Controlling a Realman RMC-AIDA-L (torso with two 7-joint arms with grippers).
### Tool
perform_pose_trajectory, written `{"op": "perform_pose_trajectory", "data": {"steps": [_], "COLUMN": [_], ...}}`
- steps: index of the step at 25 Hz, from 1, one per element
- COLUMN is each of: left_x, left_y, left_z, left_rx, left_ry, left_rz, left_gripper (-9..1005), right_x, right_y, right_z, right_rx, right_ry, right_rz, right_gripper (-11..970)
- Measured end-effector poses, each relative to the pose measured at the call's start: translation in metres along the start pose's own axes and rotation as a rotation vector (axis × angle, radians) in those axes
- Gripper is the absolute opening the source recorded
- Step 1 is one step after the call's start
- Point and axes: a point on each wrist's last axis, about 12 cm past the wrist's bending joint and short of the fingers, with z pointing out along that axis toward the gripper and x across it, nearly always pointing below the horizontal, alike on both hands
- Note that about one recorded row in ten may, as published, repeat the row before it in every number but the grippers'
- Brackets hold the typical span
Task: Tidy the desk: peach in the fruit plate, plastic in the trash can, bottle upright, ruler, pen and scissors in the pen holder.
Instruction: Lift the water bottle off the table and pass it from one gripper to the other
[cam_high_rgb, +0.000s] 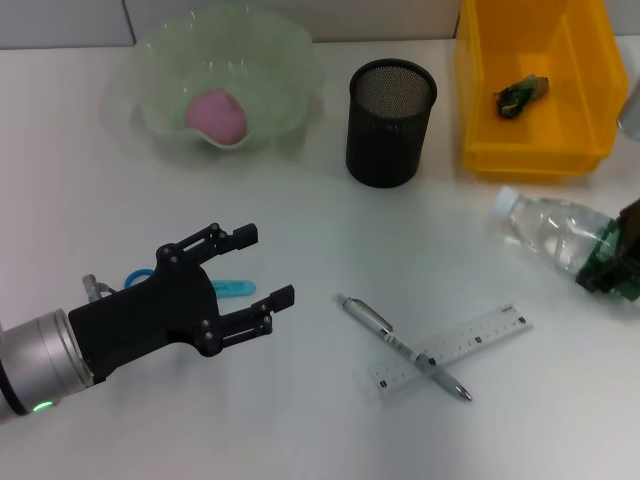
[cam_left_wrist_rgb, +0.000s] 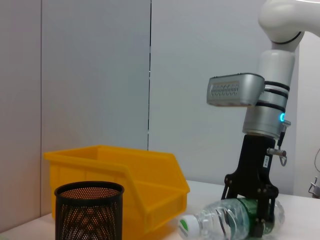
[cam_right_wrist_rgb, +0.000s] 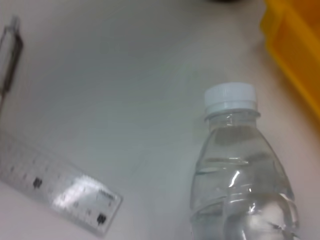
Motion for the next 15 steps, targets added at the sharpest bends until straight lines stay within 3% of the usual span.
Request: {"op": "perform_pose_trajectory", "data": {"steps": [8, 15], "left_x": [-0.001, -0.003], "left_y": [0.002, 0.006], "left_z": [-0.001, -0.002], "left_rx": [-0.012, -0.038], "left_ry": [-0.003, -0.014], "left_rz": [-0.007, -0.019], "left_gripper": [800, 800], "right_x": [-0.009, -0.005], "right_y": [0.007, 0.023], "right_z": [-0.024, -0.036], "right_rx": [-0.004, -0.066], "right_ry": [-0.136, -0.366], "right_rz": [-0.026, -0.077], "right_gripper": [763, 765]}}
